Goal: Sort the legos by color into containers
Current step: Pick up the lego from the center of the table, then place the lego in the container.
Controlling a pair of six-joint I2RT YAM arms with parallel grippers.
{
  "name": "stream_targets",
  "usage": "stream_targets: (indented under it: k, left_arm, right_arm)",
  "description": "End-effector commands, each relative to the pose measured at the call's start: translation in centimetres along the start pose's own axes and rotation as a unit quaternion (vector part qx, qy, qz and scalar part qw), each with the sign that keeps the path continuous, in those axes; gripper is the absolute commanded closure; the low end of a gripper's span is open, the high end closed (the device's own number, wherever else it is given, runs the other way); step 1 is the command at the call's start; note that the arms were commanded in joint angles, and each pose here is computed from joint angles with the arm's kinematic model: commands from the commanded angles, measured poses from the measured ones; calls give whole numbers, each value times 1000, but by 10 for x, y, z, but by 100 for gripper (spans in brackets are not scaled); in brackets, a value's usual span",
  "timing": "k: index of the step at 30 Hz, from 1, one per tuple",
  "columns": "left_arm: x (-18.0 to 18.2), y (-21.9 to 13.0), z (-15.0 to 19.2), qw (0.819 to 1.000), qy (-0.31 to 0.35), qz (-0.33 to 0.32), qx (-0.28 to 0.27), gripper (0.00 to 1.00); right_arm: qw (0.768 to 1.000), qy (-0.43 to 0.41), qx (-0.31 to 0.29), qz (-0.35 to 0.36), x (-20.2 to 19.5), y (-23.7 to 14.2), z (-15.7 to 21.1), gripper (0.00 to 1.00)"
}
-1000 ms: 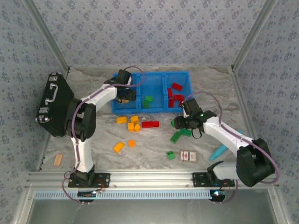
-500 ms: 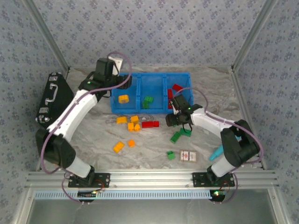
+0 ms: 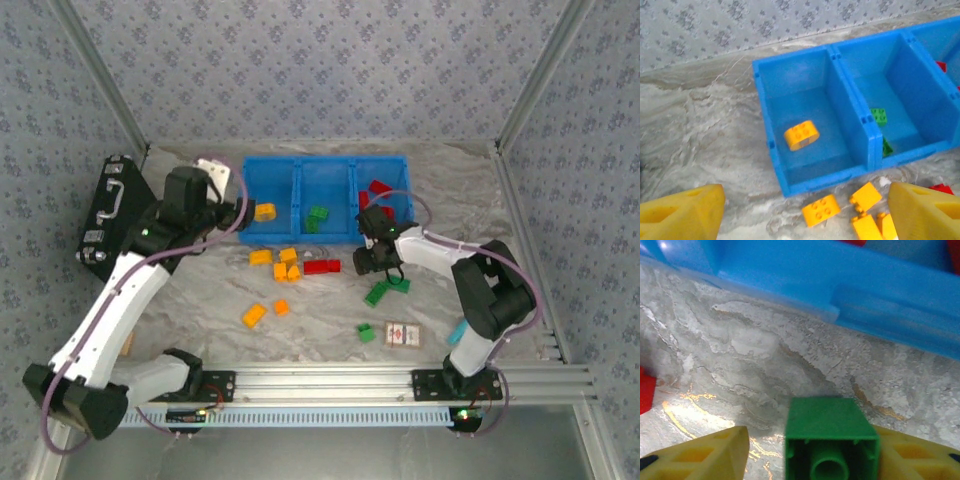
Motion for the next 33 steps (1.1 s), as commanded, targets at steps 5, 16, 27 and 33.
stream_targets:
  k: [5,16,27,33]
  left_arm:
    - [13,-14,27,1000,-8,-24,10,14]
    - [11,5,90,994,-61,7,89,14]
    - [12,10,163,975,-156,32,156,15]
    - [-12,10,196,969,-138,39,203,15]
  right_arm:
    - [999,10,24,34,-6,0,5,57]
    - [999,-19,2,41,12,-40,-23,72]
    - [992,-37,-118,-5,43,-102,-119,74]
    - [990,-58,-126,1,50,-74,-157,74]
Point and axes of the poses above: each hand's point on the last joint's axis, 136 mm out from that joint toward the fingers, its own y axis out along the fingers, its own x axis along the line the jaws close on, z = x × y, the point moved 4 cm from there along -y, back along the fingers, and after that the axes turned 9 degrees about -y, right-handed, at the moved point
